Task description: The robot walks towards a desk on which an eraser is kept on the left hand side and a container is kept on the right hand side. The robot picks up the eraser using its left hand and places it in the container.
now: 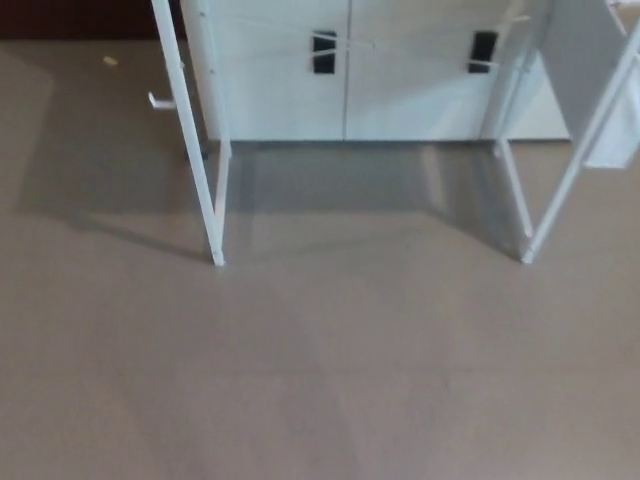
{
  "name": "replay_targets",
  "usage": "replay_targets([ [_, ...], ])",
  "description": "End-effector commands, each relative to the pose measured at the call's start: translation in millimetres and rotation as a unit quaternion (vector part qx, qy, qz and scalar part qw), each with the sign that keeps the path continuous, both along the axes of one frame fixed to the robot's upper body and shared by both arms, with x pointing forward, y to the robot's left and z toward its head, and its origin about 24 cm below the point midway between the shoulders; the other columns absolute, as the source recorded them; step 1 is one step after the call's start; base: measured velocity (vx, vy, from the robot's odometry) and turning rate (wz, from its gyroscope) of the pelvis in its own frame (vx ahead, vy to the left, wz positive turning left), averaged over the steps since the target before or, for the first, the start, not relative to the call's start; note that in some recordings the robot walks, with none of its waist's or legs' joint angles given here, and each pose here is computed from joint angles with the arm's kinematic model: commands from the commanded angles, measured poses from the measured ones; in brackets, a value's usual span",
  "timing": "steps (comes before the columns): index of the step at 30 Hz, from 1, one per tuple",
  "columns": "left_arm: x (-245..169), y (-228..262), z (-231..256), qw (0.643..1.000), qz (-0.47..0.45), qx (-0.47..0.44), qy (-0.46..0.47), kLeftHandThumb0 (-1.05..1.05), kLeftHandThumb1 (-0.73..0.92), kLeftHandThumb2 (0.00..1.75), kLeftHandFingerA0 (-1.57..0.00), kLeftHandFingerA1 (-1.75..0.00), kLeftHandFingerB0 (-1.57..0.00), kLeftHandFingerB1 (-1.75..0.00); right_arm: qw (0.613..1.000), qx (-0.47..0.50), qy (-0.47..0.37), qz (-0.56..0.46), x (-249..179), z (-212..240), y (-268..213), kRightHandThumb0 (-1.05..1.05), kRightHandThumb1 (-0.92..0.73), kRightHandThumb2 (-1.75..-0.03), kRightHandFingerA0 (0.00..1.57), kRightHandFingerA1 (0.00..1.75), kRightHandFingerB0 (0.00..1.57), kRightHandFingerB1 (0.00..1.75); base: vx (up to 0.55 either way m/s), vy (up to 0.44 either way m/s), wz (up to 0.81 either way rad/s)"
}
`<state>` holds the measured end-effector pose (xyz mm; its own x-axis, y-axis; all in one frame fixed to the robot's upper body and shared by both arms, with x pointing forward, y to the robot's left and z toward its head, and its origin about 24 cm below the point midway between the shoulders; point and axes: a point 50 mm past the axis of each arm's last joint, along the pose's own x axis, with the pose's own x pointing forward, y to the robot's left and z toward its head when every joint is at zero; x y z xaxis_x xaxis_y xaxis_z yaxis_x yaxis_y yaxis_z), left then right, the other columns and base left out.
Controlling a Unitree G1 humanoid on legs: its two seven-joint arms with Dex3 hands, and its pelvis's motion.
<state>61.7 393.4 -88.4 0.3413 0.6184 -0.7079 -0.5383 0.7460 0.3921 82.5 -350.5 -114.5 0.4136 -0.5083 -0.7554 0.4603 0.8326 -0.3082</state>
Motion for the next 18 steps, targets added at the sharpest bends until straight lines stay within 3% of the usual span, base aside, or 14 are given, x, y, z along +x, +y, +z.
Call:
replay_targets([
  [1,-6.0,-15.1,-8.9,0.997,-0.061,0.048,0.027,-0.19,0.49,0.54,-0.58,-0.55,-0.39,-0.34,0.997,-0.048,0.050,0.039,-11.2,-3.0,1.7,-0.42,-0.42,-0.70,0.29,0.55,0.30,0.49,0.58,-0.164,0.54],
  [6,2.8,-16.8,-5.3,0.994,-0.097,0.047,-0.003,-0.17,0.49,0.54,-0.36,-0.40,-0.35,-0.33,0.997,-0.046,0.016,0.064,6.2,4.5,-2.5,-0.49,-0.44,-0.74,0.27,0.54,0.29,0.49,0.52,-0.118,0.04],
  [7,2.9,-18.3,-5.9,0.992,-0.113,0.052,0.006,-0.25,0.49,0.55,-0.40,-0.41,-0.35,-0.32,0.996,-0.047,0.012,0.079,8.5,4.9,-1.0,-0.45,-0.52,-0.55,0.30,0.50,0.34,0.42,0.39,0.002,-0.06],
  [11,-6.4,-21.8,-8.7,0.984,-0.158,0.069,0.044,-0.25,0.50,0.54,-0.42,-0.40,-0.37,-0.32,0.993,-0.041,0.034,0.109,1.8,-1.7,7.9,-0.42,-0.51,-0.55,0.31,0.48,0.35,0.40,0.39,0.079,-0.30],
  [12,-8.3,-23.1,-9.4,0.980,-0.175,0.077,0.055,-0.26,0.50,0.55,-0.46,-0.41,-0.37,-0.33,0.992,-0.039,0.038,0.112,0.9,-2.9,9.4,-0.44,-0.44,-0.71,0.29,0.53,0.30,0.48,0.46,0.152,-0.52],
  [13,-8.5,-25.1,-10.5,0.977,-0.190,0.077,0.062,-0.27,0.51,0.55,-0.44,-0.40,-0.36,-0.32,0.992,-0.040,0.043,0.114,1.6,-3.6,10.3,-0.45,-0.42,-0.71,0.28,0.54,0.30,0.48,0.61,0.154,-0.26],
  [14,-8.0,-26.7,-11.3,0.975,-0.198,0.077,0.063,-0.26,0.49,0.54,-0.45,-0.40,-0.38,-0.32,0.992,-0.043,0.042,0.115,2.6,-3.7,11.0,-0.42,-0.50,-0.55,0.34,0.53,0.35,0.42,0.52,0.294,-0.30],
  [16,-7.4,-28.9,-13.3,0.975,-0.199,0.078,0.068,-0.33,0.43,0.63,-0.39,-0.44,-0.36,-0.39,0.992,-0.039,0.032,0.118,3.3,-3.0,11.2,-0.42,-0.51,-0.55,0.33,0.52,0.34,0.42,0.50,0.258,-0.68],
  [18,-7.6,-31.1,-14.2,0.974,-0.203,0.080,0.065,-0.25,0.48,0.54,-0.46,-0.40,-0.39,-0.33,0.992,-0.038,0.035,0.118,2.6,-3.2,10.9,-0.43,-0.51,-0.54,0.31,0.50,0.35,0.40,0.47,0.261,-0.36],
])
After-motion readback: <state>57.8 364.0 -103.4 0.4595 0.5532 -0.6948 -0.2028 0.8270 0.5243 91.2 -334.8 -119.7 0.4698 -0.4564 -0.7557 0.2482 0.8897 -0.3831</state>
